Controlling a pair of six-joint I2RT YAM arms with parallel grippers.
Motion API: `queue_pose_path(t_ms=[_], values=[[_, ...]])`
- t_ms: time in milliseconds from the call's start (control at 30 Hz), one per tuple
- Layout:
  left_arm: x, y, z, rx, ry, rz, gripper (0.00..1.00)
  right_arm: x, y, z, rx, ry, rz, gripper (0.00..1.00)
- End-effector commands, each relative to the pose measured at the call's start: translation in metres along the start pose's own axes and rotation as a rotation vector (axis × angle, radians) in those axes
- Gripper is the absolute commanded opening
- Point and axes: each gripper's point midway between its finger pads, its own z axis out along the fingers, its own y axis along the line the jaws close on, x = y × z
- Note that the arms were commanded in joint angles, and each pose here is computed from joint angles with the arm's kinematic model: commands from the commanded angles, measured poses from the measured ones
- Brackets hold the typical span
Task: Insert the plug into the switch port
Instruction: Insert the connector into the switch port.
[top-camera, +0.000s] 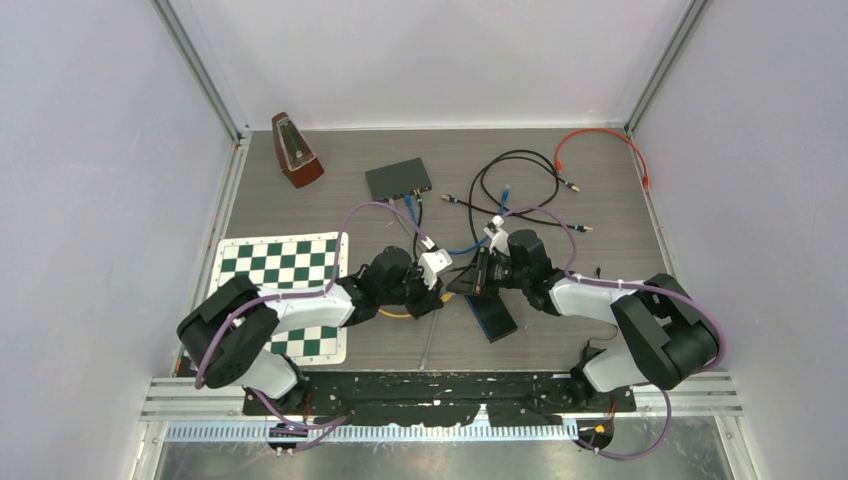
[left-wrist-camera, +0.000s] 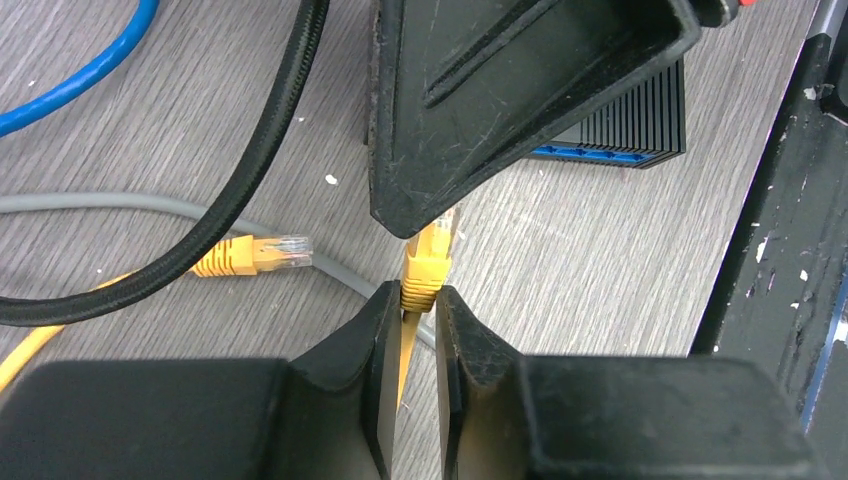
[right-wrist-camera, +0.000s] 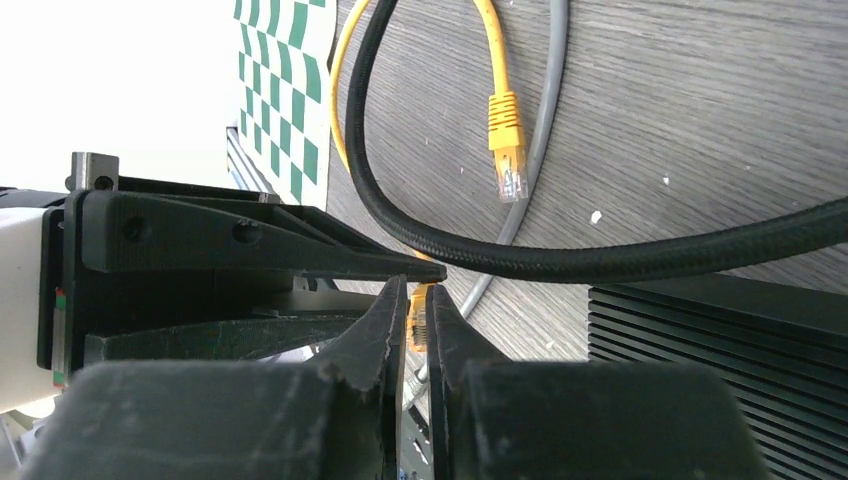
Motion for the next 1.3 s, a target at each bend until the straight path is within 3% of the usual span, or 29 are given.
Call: queue_pose_path(t_ms=[0,100,300,400,567,700,933,1267], values=[[-0.014,0.005,0.002,-0.022,-0.075,0.017,0.13,-0.008,0.008,0.001,-0.033,-0.034,-0.012,0.08],[-0.016,0.007,0.002,-0.032,-0.083,0.014,0.00,-0.007,0.007,0.001,-0.032,-0.036,-0.004,0.09],[-0.017,0.011,0.000,-0.062,-0.080,-0.007,0.00,-0.007,0.008,-0.003,-0.029,-0.048,-0.002,0.12],[-0.014,0.017,-0.002,-0.099,-0.054,-0.009,0.00,-0.009,0.006,-0.008,-0.007,-0.062,-0.019,0.26],[0.001,0.032,-0.008,-0.192,0.116,-0.017,0.00,-0.027,0.008,-0.033,0.077,-0.098,-0.154,0.49],[0.004,0.029,-0.011,-0.199,0.139,-0.011,0.00,-0.051,0.002,-0.066,0.146,-0.165,-0.218,0.59],[0.005,0.017,0.000,-0.206,0.246,0.014,0.00,-0.068,-0.038,-0.097,0.236,-0.129,-0.225,0.61],[0.006,-0.006,0.014,-0.172,0.313,0.039,0.00,-0.048,-0.075,-0.078,0.214,0.031,-0.202,0.60]])
